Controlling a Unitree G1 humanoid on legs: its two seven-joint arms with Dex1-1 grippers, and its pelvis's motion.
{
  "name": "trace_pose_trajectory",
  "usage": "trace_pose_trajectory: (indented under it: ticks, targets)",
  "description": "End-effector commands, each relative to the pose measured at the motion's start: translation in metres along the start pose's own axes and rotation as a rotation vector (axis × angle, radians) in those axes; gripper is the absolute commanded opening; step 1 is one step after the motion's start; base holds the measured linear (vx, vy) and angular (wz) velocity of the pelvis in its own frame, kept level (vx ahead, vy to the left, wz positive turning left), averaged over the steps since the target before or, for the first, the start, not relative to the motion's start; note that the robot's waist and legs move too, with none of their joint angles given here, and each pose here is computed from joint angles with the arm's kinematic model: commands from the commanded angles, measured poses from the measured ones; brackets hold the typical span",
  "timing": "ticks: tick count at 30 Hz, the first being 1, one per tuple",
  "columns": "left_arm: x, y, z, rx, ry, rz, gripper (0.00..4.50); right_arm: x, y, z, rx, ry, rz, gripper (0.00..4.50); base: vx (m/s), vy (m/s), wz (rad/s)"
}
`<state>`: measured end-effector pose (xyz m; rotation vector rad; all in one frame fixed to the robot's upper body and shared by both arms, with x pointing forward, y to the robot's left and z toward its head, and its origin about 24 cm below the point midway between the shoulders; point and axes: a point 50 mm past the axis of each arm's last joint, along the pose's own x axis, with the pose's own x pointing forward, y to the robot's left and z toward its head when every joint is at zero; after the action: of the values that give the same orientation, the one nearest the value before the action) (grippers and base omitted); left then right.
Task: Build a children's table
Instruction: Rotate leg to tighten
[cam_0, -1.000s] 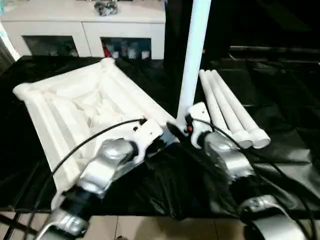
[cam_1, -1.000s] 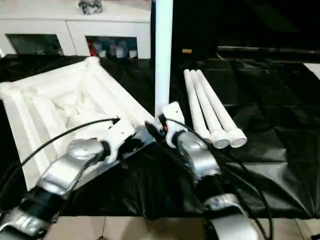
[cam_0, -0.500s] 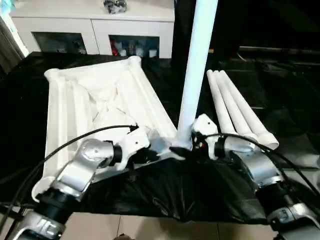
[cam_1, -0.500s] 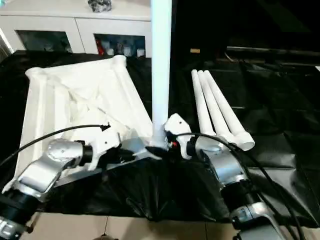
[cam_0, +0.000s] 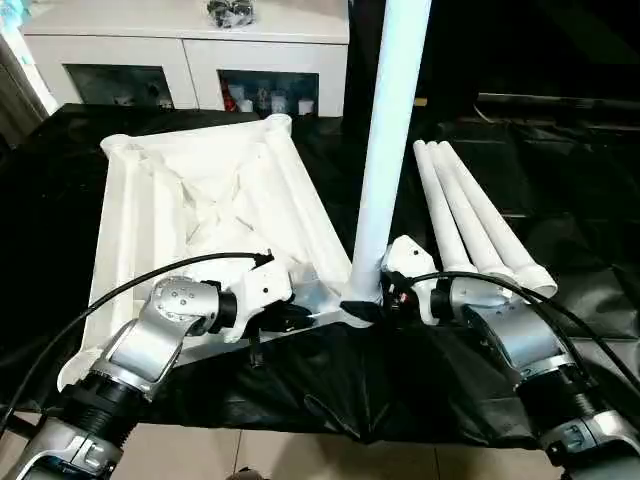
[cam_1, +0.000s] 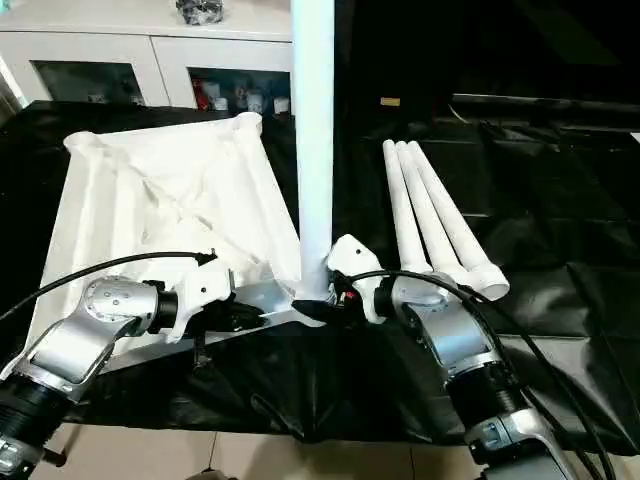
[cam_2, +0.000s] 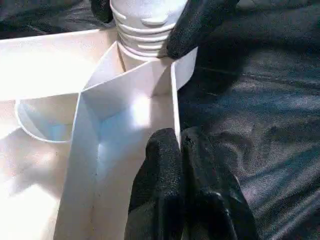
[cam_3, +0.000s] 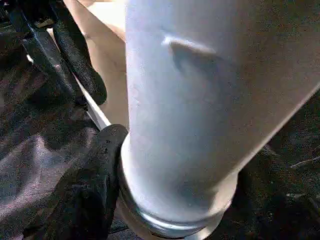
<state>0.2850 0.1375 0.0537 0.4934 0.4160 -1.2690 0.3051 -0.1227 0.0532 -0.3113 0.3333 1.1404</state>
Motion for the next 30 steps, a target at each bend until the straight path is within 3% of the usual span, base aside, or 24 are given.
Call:
trace_pose_trajectory:
  ticks: [1, 7, 11, 14, 16, 18, 20, 25, 30]
  targets:
    - [0.013, -0.005, 0.000, -0.028, 0.002, -0.024, 0.00, 0.008, 0.007, 0.000, 0.030, -0.026, 0.009, 2.75, 0.000, 0.000, 0.00]
    - [0.032, 0.008, 0.012, -0.145, -0.025, 0.226, 0.00, 0.033, -0.004, -0.004, 0.196, -0.070, -0.282, 2.75, 0.000, 0.000, 0.00]
    - [0.047, 0.008, 0.019, -0.220, -0.014, 0.332, 0.00, 0.058, -0.002, -0.002, 0.275, -0.048, -0.439, 2.75, 0.000, 0.000, 0.00]
    - [0.057, 0.006, 0.026, -0.244, -0.020, 0.384, 0.00, 0.075, 0.003, 0.007, 0.319, -0.069, -0.487, 2.75, 0.000, 0.000, 0.00]
    - [0.059, 0.005, 0.028, -0.245, -0.023, 0.385, 0.00, 0.079, 0.005, 0.009, 0.328, -0.079, -0.482, 3.31, 0.000, 0.000, 0.00]
    - [0.063, 0.002, 0.032, -0.229, -0.038, 0.364, 0.00, 0.082, 0.007, 0.014, 0.373, -0.118, -0.450, 3.45, 0.000, 0.000, 0.00]
    - [0.062, 0.000, 0.034, -0.201, -0.050, 0.344, 0.00, 0.082, 0.006, 0.014, 0.370, -0.123, -0.447, 3.85, 0.000, 0.000, 0.00]
    - [0.052, -0.002, 0.027, -0.159, -0.036, 0.278, 0.00, 0.069, -0.006, 0.016, 0.283, -0.133, -0.437, 3.91, 0.000, 0.000, 0.00]
    - [0.043, -0.005, 0.021, -0.124, -0.046, 0.184, 0.00, 0.051, -0.009, 0.013, 0.167, -0.117, -0.312, 3.91, 0.000, 0.000, 0.00]
